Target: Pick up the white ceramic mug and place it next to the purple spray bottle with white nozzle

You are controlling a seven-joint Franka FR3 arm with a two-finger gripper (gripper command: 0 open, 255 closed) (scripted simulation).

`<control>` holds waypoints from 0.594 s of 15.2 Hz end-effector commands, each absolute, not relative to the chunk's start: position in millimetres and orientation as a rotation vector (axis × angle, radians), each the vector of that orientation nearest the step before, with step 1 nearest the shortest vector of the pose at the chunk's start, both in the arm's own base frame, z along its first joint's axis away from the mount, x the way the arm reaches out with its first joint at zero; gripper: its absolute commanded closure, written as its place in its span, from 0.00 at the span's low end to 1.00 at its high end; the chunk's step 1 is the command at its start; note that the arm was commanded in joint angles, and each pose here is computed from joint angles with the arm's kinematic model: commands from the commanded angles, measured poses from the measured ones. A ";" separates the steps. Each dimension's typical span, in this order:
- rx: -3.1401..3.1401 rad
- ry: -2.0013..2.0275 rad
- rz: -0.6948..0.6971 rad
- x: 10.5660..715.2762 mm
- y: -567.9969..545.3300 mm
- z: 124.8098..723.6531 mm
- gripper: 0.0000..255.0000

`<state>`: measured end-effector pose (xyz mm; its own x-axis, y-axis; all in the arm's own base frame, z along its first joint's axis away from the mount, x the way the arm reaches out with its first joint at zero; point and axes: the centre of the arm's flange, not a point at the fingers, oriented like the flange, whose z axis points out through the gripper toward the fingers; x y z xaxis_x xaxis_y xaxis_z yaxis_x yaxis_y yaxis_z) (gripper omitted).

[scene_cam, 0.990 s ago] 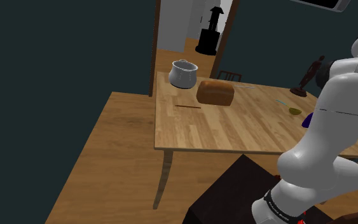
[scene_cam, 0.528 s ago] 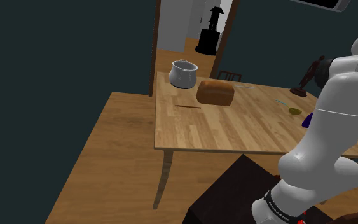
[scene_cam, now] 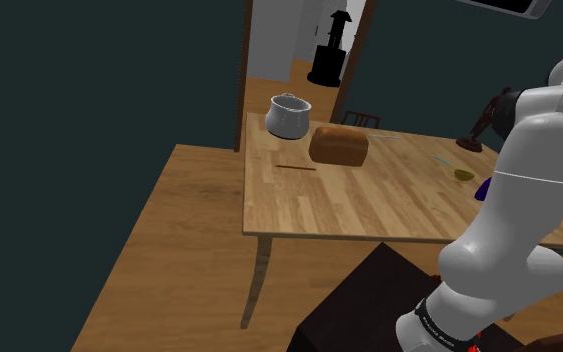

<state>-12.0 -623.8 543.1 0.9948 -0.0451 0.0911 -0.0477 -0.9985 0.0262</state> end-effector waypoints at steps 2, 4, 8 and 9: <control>3.108 -0.072 0.141 -12.3 -623.4 526.8 1.00; 3.108 -0.072 0.141 -12.3 -623.4 516.2 1.00; 3.108 -0.072 0.141 -12.3 -623.4 495.1 1.00; 3.108 -0.072 0.141 -12.3 -623.4 489.8 1.00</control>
<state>-12.1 -623.7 494.8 0.9948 -0.0449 0.0910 -0.0475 -0.9985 0.0262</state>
